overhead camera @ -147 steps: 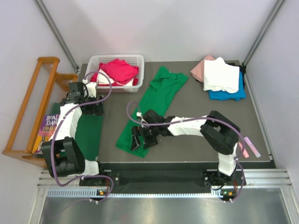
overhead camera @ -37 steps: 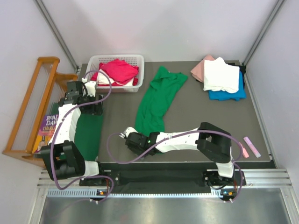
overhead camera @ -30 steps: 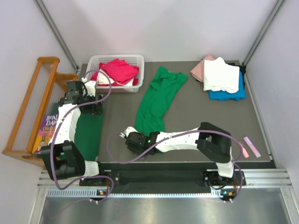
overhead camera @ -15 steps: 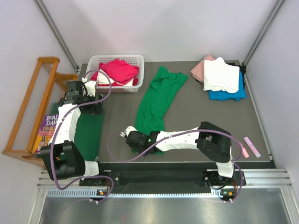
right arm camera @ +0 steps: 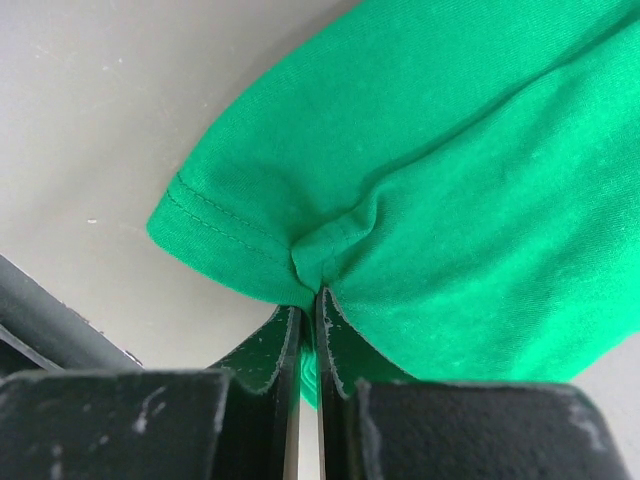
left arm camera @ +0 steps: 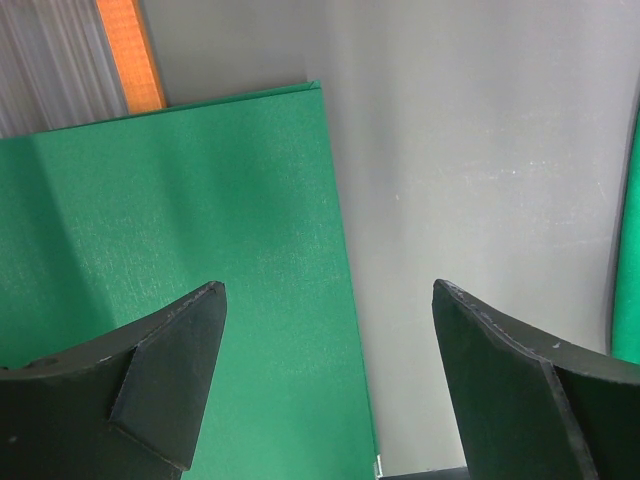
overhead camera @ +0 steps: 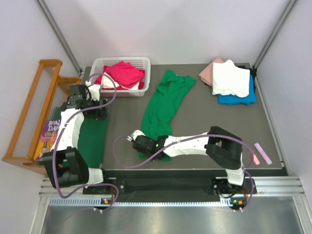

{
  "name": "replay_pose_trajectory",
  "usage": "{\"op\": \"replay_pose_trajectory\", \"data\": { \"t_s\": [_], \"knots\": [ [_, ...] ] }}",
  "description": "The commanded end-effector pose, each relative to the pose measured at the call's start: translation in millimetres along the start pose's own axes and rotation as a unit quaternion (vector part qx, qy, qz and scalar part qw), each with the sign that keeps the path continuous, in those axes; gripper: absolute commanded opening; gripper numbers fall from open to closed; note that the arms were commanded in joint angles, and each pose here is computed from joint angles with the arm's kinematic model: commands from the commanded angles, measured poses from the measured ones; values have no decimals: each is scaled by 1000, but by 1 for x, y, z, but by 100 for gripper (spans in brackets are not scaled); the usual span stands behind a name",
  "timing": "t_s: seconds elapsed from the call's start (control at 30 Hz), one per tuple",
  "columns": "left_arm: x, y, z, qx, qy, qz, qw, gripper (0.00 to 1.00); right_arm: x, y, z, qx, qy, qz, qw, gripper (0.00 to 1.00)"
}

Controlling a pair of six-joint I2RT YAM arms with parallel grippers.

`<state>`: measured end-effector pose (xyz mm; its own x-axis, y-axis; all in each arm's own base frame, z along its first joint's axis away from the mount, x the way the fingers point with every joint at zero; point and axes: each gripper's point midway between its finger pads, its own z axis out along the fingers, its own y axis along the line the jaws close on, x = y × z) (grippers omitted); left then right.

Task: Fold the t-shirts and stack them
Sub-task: Fold the tshirt

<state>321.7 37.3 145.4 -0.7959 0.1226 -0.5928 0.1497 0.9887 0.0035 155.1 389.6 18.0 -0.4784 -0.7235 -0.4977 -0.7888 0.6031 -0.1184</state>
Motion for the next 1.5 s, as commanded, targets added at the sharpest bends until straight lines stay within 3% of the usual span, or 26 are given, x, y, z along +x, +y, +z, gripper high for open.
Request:
{"op": "replay_pose_trajectory", "data": {
  "t_s": [0.0,0.23,0.53,0.93,1.17,1.47],
  "knots": [
    [-10,-1,-10,4,-21,8,1000,88,61,22,4,-45,93,-2,995,0],
    [-11,-4,-10,13,-20,6,1000,88,56,69,-44,-78,90,-48,992,0],
    [-11,-8,-14,23,-25,5,999,88,43,117,-78,-136,75,-38,987,0],
    [-4,-8,-14,20,-21,17,999,88,25,81,-81,-91,52,-11,994,0],
    [-4,-10,-14,25,-18,17,999,88,-9,49,-112,-64,11,7,998,0],
    [-4,-15,-12,39,-16,15,999,88,-26,45,-136,-75,-19,24,997,0]
  ]
}}
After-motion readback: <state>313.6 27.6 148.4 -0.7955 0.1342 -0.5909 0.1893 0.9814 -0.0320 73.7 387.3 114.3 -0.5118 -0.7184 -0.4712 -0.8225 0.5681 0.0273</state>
